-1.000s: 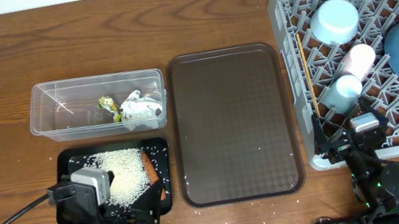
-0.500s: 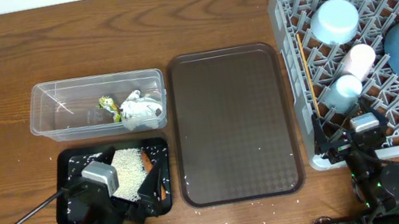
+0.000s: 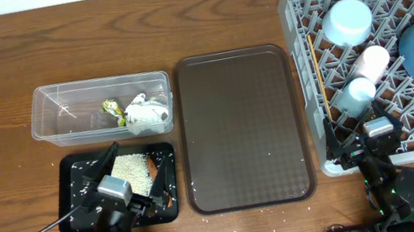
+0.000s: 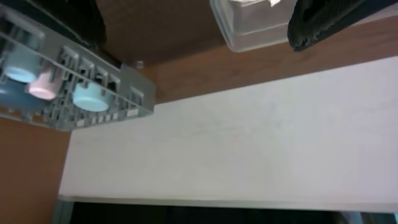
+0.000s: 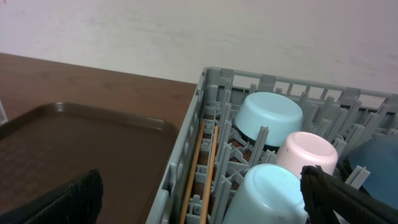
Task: Sort waste into correct bins and load items into the dishwasher rack
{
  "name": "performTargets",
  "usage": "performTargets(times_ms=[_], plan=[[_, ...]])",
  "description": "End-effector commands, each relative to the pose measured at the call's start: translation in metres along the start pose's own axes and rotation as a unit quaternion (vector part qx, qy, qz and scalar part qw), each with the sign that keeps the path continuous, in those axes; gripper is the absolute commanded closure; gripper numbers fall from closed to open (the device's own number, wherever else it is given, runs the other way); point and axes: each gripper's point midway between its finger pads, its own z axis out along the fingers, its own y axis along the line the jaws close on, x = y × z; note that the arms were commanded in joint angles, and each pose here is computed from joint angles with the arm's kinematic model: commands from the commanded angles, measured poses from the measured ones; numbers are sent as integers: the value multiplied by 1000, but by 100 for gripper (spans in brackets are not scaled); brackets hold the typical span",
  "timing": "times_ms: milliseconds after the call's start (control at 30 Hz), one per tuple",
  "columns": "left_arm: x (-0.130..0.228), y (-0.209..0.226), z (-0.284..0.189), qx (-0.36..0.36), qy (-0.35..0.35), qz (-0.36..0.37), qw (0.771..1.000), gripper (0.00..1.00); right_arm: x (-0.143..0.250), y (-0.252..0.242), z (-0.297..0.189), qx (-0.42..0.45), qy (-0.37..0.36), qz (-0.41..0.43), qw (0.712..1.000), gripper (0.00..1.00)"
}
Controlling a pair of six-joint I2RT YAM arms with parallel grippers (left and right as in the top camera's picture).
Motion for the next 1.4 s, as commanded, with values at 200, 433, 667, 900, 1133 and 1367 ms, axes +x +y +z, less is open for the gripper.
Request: performTargets(times_ms=[200, 433, 667, 900, 1133, 1367], plan=[[57, 25, 7, -53, 29, -8, 998, 5, 0, 1, 0, -3, -1, -5, 1000, 1], [88, 56, 1, -141, 68, -19, 987, 5, 0, 1, 0, -3, -1, -5, 1000, 1], [101, 85, -13, -241, 94, -16, 966, 5, 0, 1, 0, -3, -1, -5, 1000, 1], [109, 86, -15, -248, 110, -18, 962, 4, 0, 1, 0, -3, -1, -5, 1000, 1], [109, 86, -15, -248, 111, -18, 962, 5, 0, 1, 0, -3, -1, -5, 1000, 1], [109, 93, -19, -262, 110, -18, 959, 5, 0, 1, 0, -3, -1, -5, 1000, 1]])
